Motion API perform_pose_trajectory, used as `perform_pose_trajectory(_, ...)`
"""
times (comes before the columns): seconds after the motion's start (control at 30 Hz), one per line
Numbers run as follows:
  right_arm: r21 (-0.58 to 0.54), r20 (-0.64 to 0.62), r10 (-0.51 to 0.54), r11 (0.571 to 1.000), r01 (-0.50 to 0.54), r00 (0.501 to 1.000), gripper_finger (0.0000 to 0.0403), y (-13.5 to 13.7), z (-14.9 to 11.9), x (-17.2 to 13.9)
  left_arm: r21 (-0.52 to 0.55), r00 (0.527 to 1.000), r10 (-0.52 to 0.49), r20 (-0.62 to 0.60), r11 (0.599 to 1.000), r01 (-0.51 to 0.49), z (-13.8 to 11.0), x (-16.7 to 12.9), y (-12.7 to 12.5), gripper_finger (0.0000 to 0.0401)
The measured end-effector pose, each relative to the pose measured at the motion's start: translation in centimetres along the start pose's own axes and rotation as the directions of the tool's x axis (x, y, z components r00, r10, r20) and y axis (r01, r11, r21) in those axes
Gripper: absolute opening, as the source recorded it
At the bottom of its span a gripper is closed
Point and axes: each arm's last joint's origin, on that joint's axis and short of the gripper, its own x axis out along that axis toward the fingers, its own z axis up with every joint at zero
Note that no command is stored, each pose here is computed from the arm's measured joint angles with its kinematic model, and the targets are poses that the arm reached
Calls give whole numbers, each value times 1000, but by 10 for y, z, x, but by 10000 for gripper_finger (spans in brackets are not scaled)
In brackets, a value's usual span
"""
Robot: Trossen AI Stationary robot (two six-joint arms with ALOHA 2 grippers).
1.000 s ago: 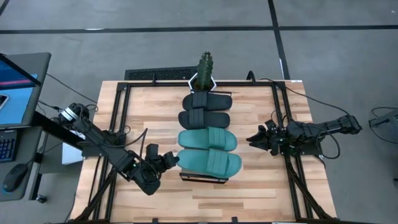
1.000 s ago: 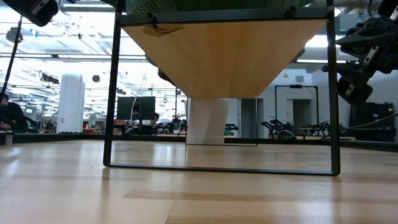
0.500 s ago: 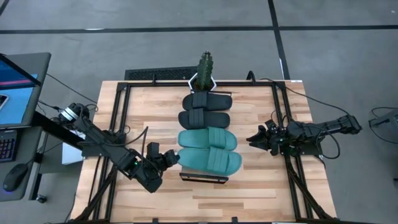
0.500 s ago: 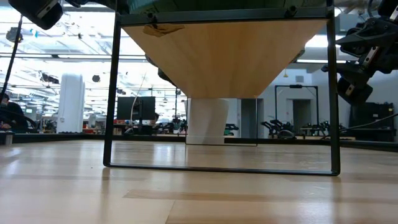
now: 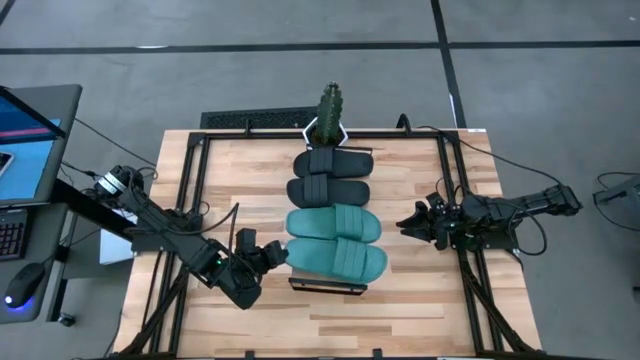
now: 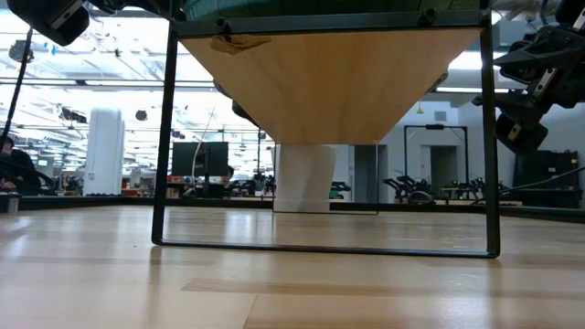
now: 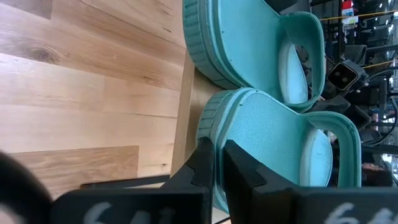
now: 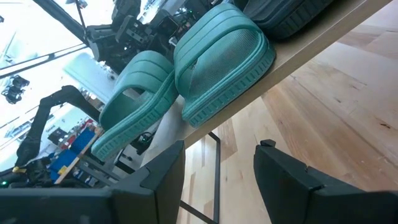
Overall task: Pick and place slides into the shelf
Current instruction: Put the green slipper on the shelf
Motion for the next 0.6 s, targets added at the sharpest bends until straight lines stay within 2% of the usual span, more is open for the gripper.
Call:
perform_pose_trajectory(0.4,0,0,0,1000,0,1000,178,0,0,0,5,1000,6,-6,1000,-6,0,0,0,0)
perform_pose_trajectory(0.6,0,0,0,1000,0,1000,178,0,0,0,7,1000,11,-13,1000,-11,0,0,0,13)
